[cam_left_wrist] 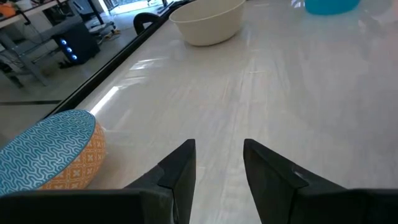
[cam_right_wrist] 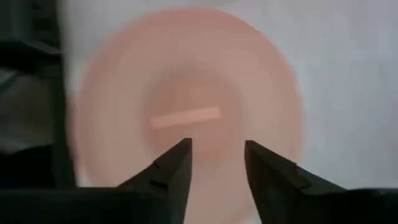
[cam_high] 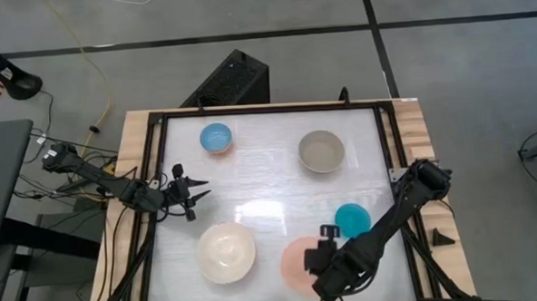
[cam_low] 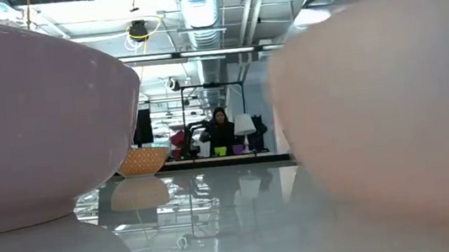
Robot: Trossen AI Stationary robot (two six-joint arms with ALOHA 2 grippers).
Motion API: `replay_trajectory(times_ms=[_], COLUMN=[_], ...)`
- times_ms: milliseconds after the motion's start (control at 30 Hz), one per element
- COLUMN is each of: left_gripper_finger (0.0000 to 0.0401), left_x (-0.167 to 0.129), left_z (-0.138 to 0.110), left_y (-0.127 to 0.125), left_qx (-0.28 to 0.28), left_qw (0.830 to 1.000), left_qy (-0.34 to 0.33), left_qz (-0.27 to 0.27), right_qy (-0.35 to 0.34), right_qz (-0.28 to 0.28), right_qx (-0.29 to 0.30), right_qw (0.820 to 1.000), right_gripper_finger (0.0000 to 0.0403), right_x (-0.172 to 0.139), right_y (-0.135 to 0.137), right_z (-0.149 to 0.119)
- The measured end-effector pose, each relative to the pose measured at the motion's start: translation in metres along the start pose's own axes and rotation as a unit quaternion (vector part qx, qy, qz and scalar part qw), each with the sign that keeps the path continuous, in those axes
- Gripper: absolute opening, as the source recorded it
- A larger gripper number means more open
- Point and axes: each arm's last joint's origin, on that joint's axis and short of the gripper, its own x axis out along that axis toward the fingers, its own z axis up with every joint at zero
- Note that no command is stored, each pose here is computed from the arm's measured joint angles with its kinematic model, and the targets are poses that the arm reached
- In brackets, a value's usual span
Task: Nest bowls inside each other
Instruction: Stack the orange bowl on top of the white bowl
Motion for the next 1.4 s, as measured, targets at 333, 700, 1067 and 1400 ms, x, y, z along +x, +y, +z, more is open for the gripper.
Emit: replay_trajectory(times_ms=[333,700,1067,1400], left_gripper_finger=[0.0125,0.0125,0.0125,0.0125], left_x=[0.000,0.000,0.000,0.000], left_z=[0.000,0.000,0.000,0.000], left_y=[0.000,0.000,0.000,0.000], left_qx=[0.000,0.000,0.000,0.000], left_qw=[1.000,1.000,1.000,1.000], left_qy=[0.000,0.000,0.000,0.000], left_qz=[0.000,0.000,0.000,0.000], right_qy=[0.023,0.042,0.066,0.061], right_qz=[-0.059,-0.012,0.035,0.060], right_qx=[0.041,0.036,-0.005,-0.036], right_qw=[0.997,0.998,0.997,0.996], right_gripper_finger=[0.0229,0.0231,0.0230,0.0104], right_x=[0.007,0.034,0.086,0.091], right_y=[-0.024,-0.050,-0.065,-0.064], right_z=[0.009,0.032,0.016,0.015])
